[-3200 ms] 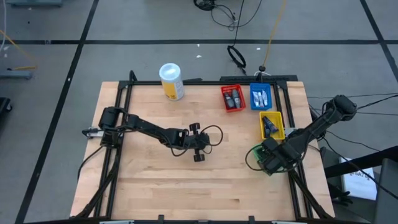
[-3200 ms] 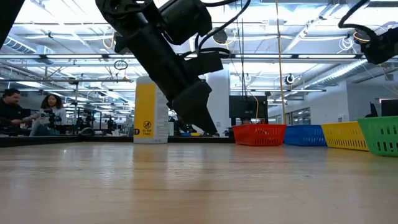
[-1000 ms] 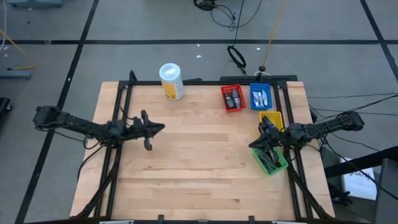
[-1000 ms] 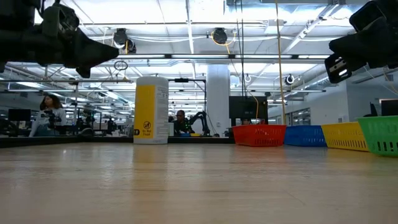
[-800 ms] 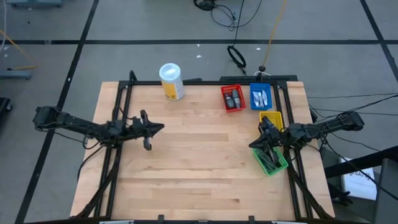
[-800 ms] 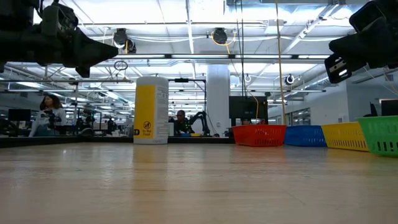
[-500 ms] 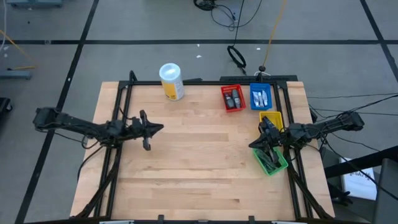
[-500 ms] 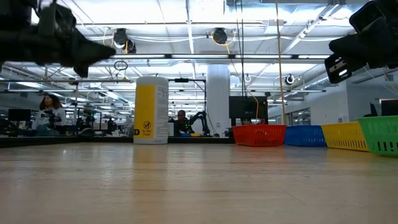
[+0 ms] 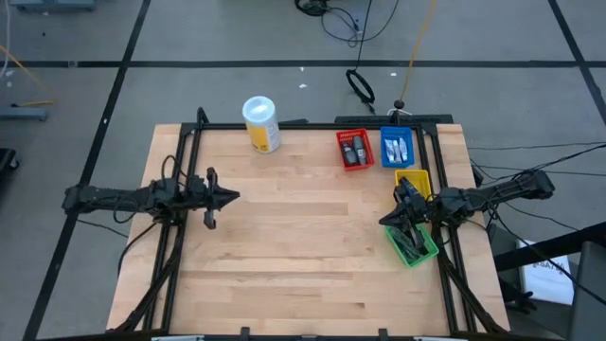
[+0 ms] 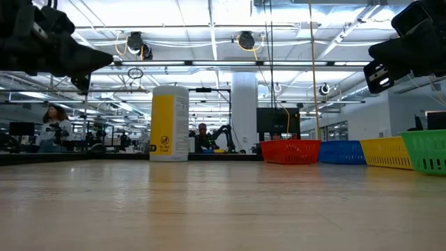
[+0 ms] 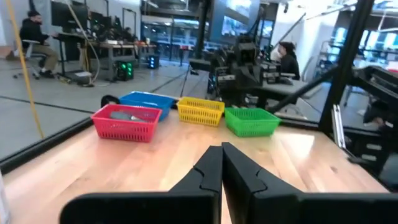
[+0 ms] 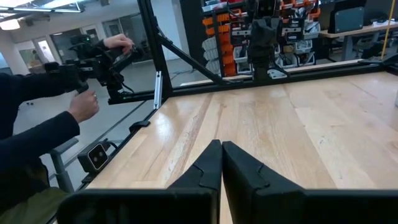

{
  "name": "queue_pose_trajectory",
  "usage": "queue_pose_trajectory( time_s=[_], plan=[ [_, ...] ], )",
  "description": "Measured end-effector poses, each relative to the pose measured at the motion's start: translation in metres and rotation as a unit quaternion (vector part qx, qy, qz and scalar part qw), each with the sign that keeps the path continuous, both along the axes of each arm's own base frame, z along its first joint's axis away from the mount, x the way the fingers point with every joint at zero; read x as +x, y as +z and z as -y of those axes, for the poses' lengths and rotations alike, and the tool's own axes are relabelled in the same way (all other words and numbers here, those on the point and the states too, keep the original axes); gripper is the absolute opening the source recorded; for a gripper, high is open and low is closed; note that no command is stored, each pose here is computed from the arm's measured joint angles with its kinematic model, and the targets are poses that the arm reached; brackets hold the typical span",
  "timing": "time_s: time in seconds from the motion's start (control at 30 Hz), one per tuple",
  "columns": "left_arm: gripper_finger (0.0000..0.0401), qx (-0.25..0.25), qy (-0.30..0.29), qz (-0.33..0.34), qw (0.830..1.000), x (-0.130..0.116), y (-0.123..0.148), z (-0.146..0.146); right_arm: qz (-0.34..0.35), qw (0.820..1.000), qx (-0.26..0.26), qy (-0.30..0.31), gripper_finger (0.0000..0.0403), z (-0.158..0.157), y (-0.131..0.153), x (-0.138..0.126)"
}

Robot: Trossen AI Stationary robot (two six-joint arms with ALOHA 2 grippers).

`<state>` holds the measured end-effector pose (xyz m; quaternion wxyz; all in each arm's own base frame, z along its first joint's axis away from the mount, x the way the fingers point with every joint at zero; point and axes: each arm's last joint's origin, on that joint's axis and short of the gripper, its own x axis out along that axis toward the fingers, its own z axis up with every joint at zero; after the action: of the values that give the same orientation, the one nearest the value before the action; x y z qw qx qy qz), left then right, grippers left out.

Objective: Pick & Place Travel size toiletries
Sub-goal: Return to Home Position

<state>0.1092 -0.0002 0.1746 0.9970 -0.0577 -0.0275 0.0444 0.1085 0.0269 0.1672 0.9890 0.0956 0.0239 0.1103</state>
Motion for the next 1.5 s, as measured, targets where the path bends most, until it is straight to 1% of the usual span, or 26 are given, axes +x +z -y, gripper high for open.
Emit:
queue_pose_trajectory(
  time_s=[0.13,0.17,0.23,0.3,0.43,0.57,0.73,0.87,0.93,1.2,1.33,1.5],
  plan=[
    [0.0003,0.01,-0.001,-0.026,1.0,-0.008,-0.006,-0.002,0.0,1.0,0.0,0.0,0.0004,0.0,0.0,0.0],
    [0.0005,0.012,-0.002,-0.02,1.0,-0.011,-0.005,-0.002,0.0,1.0,0.0,0.0,0.0004,0.0,0.0,0.0],
    [0.0012,0.029,-0.021,-0.006,0.999,-0.013,-0.002,-0.001,0.0,1.0,0.0,0.0,0.0004,0.0,0.0,0.0],
    [0.0019,0.049,-0.043,-0.015,0.998,-0.012,-0.005,0.0,-0.001,1.0,0.0,0.0,0.0004,0.0,0.0,0.0],
    [0.0027,0.068,-0.04,-0.018,0.997,-0.012,-0.005,0.0,0.0,1.0,0.0,0.0,0.0004,0.0,0.0,0.0],
    [0.0025,0.081,-0.036,-0.019,0.996,-0.012,-0.005,0.0,0.0,1.0,0.0,0.0,0.0004,0.0,0.0,0.0],
    [0.0012,0.082,-0.033,-0.012,0.996,-0.012,-0.004,0.0,0.0,1.0,0.0,0.0,0.0004,0.0,0.0,0.0],
    [0.0002,0.083,-0.028,0.027,0.996,-0.012,0.004,-0.001,0.0,1.0,0.0,0.0,0.0004,0.0,0.0,0.0],
    [0.0004,0.083,-0.028,0.019,0.996,-0.011,0.002,-0.001,-0.001,1.0,0.0,0.0,0.0004,0.0,0.0,0.0],
    [0.0027,0.083,-0.028,0.025,0.996,-0.011,0.004,-0.001,0.0,1.0,0.0,0.0,0.0004,0.0,0.0,0.0],
    [0.0025,0.083,-0.027,0.025,0.996,-0.011,0.004,-0.001,0.0,1.0,0.0,0.0,0.0004,0.0,0.0,0.0],
    [0.0011,0.083,-0.028,0.025,0.996,-0.011,0.004,-0.001,0.0,1.0,0.0,0.0,0.0004,0.0,0.0,0.0]
  ],
)
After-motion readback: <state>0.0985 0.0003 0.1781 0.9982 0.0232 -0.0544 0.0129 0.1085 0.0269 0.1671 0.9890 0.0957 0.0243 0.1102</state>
